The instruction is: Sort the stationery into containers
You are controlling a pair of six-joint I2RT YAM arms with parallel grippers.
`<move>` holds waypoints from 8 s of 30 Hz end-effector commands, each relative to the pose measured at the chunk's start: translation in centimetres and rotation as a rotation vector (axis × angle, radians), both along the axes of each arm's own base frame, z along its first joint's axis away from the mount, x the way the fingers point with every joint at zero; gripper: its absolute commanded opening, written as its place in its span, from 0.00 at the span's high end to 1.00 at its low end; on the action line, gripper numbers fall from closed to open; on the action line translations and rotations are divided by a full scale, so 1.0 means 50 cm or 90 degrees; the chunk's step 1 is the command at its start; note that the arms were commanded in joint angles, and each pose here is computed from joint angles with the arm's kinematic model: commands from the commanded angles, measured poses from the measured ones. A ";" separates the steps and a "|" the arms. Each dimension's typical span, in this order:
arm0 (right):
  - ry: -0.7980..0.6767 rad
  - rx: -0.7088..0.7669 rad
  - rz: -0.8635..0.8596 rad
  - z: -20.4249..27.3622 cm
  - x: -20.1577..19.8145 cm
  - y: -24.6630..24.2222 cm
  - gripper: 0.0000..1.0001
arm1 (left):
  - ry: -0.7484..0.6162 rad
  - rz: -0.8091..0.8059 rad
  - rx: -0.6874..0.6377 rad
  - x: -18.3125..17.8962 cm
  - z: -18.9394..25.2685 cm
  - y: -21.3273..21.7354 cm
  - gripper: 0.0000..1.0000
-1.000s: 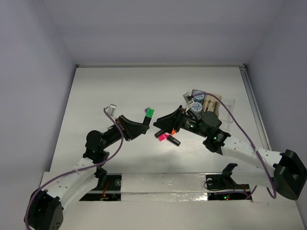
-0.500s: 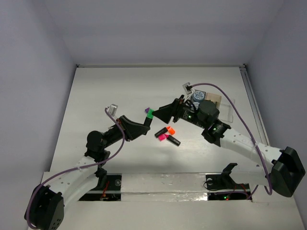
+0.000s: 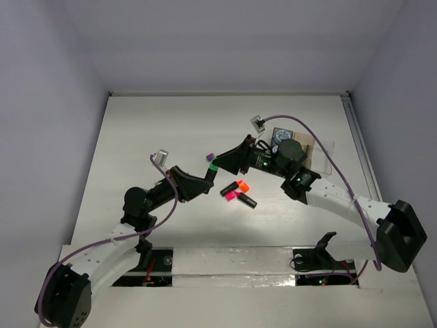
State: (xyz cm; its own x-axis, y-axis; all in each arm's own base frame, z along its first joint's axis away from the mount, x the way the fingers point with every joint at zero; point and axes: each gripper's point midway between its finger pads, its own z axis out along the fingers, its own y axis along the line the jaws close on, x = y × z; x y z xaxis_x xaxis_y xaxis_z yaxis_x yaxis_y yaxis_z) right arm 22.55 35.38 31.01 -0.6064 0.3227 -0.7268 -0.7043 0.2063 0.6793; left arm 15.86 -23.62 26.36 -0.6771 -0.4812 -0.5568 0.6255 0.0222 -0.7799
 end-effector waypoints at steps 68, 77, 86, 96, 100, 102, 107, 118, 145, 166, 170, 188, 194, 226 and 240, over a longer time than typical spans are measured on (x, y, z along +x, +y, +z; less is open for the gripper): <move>0.039 -0.048 0.212 -0.079 -0.204 0.040 1.00 | -0.182 0.106 -0.038 0.047 0.182 0.031 1.00; 0.085 -0.110 0.243 -0.154 -0.238 0.055 1.00 | -0.183 0.118 -0.043 0.065 0.187 0.039 1.00; 0.079 -0.100 0.264 -0.179 -0.272 0.064 1.00 | -0.212 0.124 -0.060 0.071 0.224 0.049 1.00; 0.096 -0.147 0.317 -0.232 -0.317 0.035 1.00 | -0.222 0.145 -0.051 0.084 0.237 0.077 1.00; 0.121 -0.158 0.339 -0.252 -0.325 0.038 1.00 | -0.223 0.139 -0.058 0.085 0.239 0.075 1.00; 0.133 -0.162 0.348 -0.266 -0.333 0.042 1.00 | -0.224 0.139 -0.058 0.088 0.241 0.074 1.00; 0.140 -0.181 0.367 -0.292 -0.364 0.063 1.00 | -0.224 0.141 -0.054 0.094 0.241 0.072 1.00; 0.173 -0.224 0.374 -0.355 -0.403 0.051 1.00 | -0.240 0.167 -0.041 0.112 0.255 0.095 1.00; 0.250 -0.313 0.375 -0.474 -0.470 -0.011 1.00 | -0.250 0.187 -0.017 0.137 0.273 0.099 1.00; 0.175 -0.293 0.271 -0.418 -0.424 0.026 1.00 | -0.244 0.177 -0.024 0.132 0.261 0.098 1.00; 0.133 -0.246 0.208 -0.360 -0.381 0.053 1.00 | -0.235 0.158 -0.021 0.116 0.245 0.092 1.00; 0.007 -0.115 -0.017 -0.152 -0.230 0.028 0.32 | -0.159 0.116 -0.029 0.083 0.145 0.078 1.00; -0.072 -0.077 -0.091 -0.058 -0.147 -0.009 0.28 | -0.140 0.084 -0.040 0.062 0.124 0.057 1.00; -0.137 -0.008 -0.051 0.063 -0.052 0.026 0.56 | -0.092 0.000 -0.060 0.014 0.077 -0.006 1.00; -0.123 0.033 -0.090 0.082 -0.033 0.006 0.48 | -0.090 -0.001 -0.052 0.018 0.070 -0.009 1.00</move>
State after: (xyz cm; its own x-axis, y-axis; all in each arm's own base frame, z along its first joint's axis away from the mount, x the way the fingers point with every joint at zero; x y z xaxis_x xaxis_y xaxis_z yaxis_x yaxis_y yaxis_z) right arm 20.48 36.53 31.50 -0.4603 0.3274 -0.8252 -0.7709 0.3137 0.5544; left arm 17.73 -24.21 28.63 -0.6357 -0.5217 -0.5689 0.6708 -0.0087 -0.7416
